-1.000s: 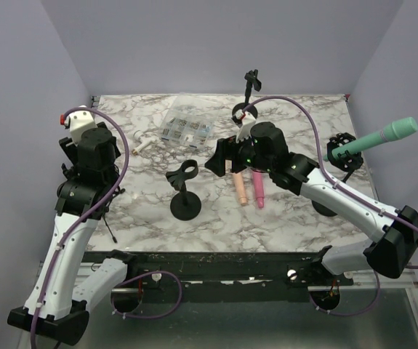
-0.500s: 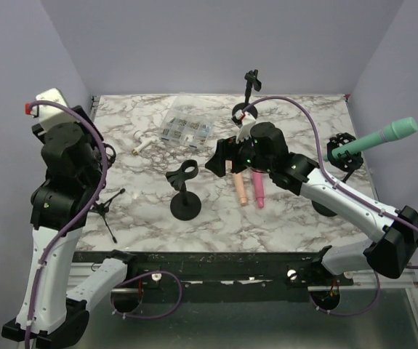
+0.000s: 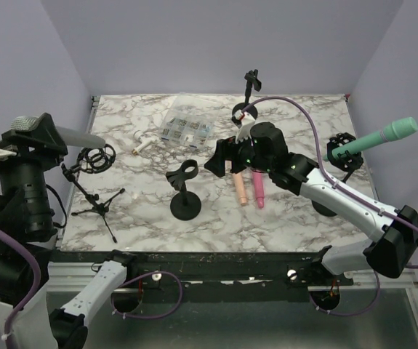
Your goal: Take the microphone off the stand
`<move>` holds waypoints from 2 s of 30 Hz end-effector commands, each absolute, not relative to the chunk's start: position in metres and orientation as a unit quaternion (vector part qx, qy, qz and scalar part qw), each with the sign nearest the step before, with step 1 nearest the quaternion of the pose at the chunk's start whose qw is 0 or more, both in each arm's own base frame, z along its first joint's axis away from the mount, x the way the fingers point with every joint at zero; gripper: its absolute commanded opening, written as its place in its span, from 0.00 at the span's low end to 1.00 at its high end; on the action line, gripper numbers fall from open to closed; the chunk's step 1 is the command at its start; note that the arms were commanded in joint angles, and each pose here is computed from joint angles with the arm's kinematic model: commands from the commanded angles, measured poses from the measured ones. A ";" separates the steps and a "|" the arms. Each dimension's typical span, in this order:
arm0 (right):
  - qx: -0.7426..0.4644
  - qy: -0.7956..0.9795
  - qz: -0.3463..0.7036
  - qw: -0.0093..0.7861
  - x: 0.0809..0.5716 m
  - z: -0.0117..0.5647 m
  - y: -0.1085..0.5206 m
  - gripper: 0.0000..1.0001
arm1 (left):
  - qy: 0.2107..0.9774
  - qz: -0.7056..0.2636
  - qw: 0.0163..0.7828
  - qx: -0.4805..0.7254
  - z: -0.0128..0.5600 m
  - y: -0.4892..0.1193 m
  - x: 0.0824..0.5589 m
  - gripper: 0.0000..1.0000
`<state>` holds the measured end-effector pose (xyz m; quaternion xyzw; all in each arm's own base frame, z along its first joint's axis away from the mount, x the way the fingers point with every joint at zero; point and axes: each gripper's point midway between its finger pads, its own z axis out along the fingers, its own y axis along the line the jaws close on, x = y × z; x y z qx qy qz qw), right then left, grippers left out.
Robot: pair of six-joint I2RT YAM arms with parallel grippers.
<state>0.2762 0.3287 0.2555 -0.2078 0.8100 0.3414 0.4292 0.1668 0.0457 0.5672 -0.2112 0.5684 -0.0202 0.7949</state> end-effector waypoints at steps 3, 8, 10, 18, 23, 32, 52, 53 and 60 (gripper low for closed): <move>-0.242 0.749 0.427 0.445 0.251 0.294 0.344 0.87 | 0.596 -0.162 0.777 -0.124 0.549 -0.015 0.172 0.00; -0.302 0.643 0.544 0.447 0.205 0.344 0.356 0.87 | 0.617 -0.300 0.727 -0.011 0.532 -0.084 0.173 0.00; -0.326 0.598 0.584 0.442 0.184 0.360 0.356 0.89 | 0.623 -0.348 0.699 0.033 0.523 -0.109 0.173 0.00; -0.342 0.521 0.647 0.440 0.150 0.393 0.351 0.95 | 0.637 -0.517 0.551 0.153 0.481 -0.184 0.168 0.00; -0.334 0.509 0.680 0.408 0.141 0.390 0.361 0.93 | 0.643 -0.573 0.485 0.150 0.449 -0.199 0.171 0.00; -0.305 0.540 0.697 0.360 0.146 0.363 0.389 0.77 | 0.658 -0.588 0.450 0.137 0.419 -0.206 0.176 0.00; -0.237 0.605 0.626 0.432 0.184 0.343 0.384 0.01 | 0.687 -0.548 0.450 0.159 0.417 -0.203 0.179 0.99; -0.229 0.606 0.618 0.446 0.187 0.347 0.379 0.01 | 0.686 -0.539 0.460 0.163 0.420 -0.201 0.179 0.99; -0.116 0.650 0.515 0.547 0.230 0.344 0.332 0.01 | 0.700 -0.422 0.556 0.153 0.436 -0.166 0.182 0.99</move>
